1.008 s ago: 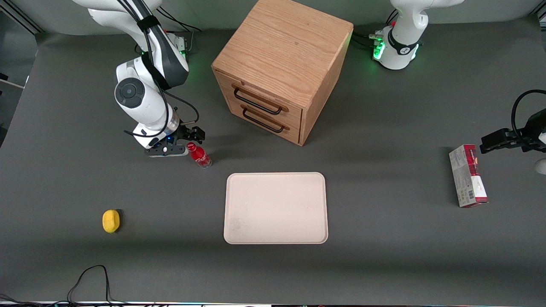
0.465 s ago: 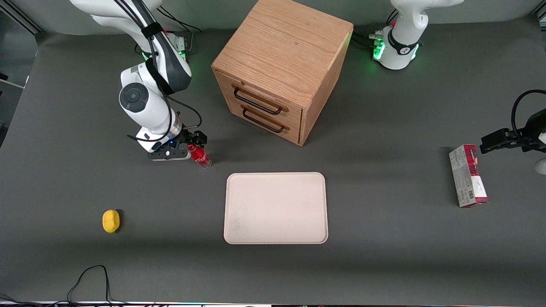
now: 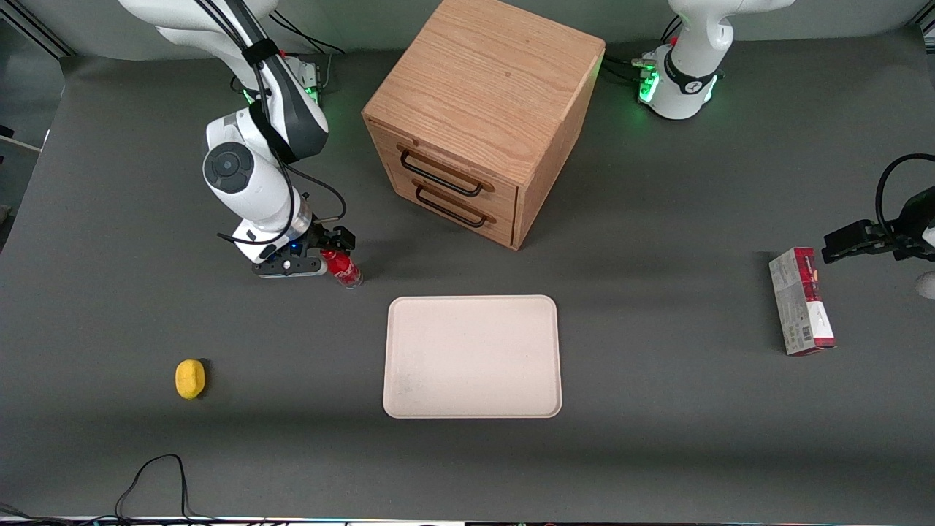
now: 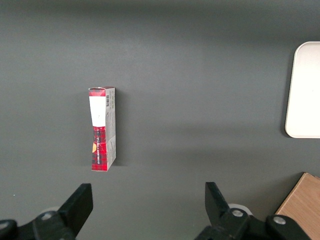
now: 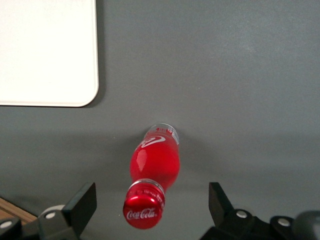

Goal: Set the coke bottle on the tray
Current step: 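Close the right gripper on the bottle and lift it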

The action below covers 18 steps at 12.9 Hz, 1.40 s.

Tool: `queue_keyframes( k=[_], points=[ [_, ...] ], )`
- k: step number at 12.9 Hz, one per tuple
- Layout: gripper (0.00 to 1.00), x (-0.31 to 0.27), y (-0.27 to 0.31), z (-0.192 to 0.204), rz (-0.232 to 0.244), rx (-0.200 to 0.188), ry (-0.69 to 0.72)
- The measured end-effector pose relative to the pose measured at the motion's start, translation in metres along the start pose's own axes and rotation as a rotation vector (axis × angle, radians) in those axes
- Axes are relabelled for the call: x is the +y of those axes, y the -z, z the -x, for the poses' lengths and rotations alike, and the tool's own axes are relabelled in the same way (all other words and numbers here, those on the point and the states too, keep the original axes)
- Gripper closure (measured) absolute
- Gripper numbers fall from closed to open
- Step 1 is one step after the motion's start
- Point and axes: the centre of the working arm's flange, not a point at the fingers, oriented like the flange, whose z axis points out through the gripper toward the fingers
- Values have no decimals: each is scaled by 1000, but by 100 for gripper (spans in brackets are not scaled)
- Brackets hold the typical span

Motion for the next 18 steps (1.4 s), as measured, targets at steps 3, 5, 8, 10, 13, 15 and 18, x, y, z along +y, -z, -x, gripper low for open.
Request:
queue_keyframes(
  k=[3, 5, 8, 10, 13, 15, 18],
  points=[
    [5, -1, 0, 0, 0, 0, 2],
    [28, -2, 0, 0, 0, 1, -11],
    [63, -5, 1, 0, -1, 3, -17],
    [69, -5, 2, -1, -2, 4, -18],
    [69, -6, 4, -2, -2, 2, -18],
    [69, -9, 25, -8, 14, -46, -19],
    [69, -10, 129, -35, 31, -109, -34]
  ],
)
